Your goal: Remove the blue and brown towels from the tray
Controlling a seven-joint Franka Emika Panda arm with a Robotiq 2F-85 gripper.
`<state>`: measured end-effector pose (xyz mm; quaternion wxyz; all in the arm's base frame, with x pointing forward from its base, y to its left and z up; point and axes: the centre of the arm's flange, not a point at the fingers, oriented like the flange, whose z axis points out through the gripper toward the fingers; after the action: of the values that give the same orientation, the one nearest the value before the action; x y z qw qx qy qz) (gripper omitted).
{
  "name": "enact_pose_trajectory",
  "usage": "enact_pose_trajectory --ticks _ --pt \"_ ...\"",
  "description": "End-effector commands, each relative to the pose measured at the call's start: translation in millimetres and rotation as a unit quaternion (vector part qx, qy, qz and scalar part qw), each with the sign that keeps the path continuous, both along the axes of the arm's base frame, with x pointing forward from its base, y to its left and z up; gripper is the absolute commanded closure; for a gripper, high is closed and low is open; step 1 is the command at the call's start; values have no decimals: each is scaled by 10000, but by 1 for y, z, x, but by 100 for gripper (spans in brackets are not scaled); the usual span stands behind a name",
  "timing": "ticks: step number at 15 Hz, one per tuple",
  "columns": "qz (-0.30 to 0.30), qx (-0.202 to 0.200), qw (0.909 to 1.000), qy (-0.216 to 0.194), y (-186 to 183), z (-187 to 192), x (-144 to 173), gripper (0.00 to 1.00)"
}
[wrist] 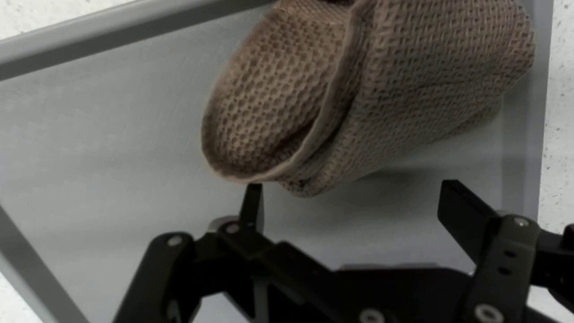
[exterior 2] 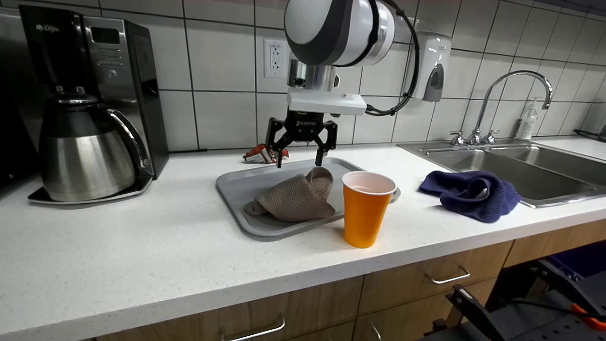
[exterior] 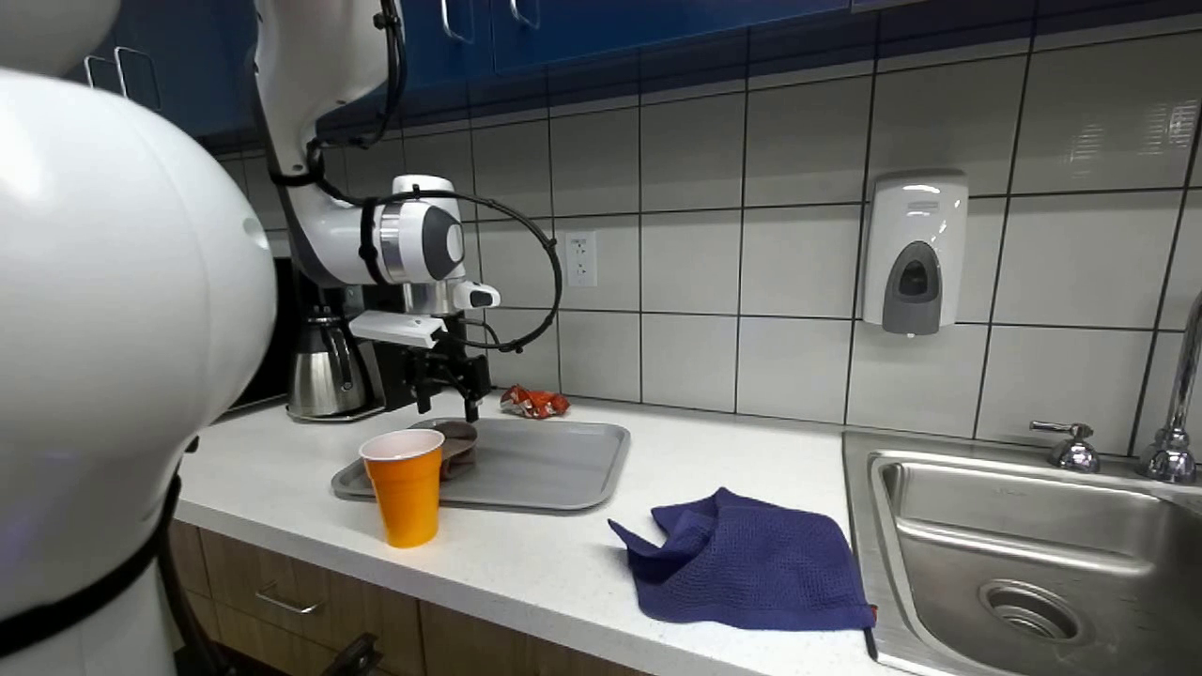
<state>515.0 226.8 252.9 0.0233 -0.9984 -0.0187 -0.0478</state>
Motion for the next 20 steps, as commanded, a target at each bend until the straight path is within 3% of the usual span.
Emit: enact_pose_trajectory --ticks 1,20 --pt "113 -36 9999 123 2 2 8 0" --pt "539 -17 9979 361 -1 -4 -10 0"
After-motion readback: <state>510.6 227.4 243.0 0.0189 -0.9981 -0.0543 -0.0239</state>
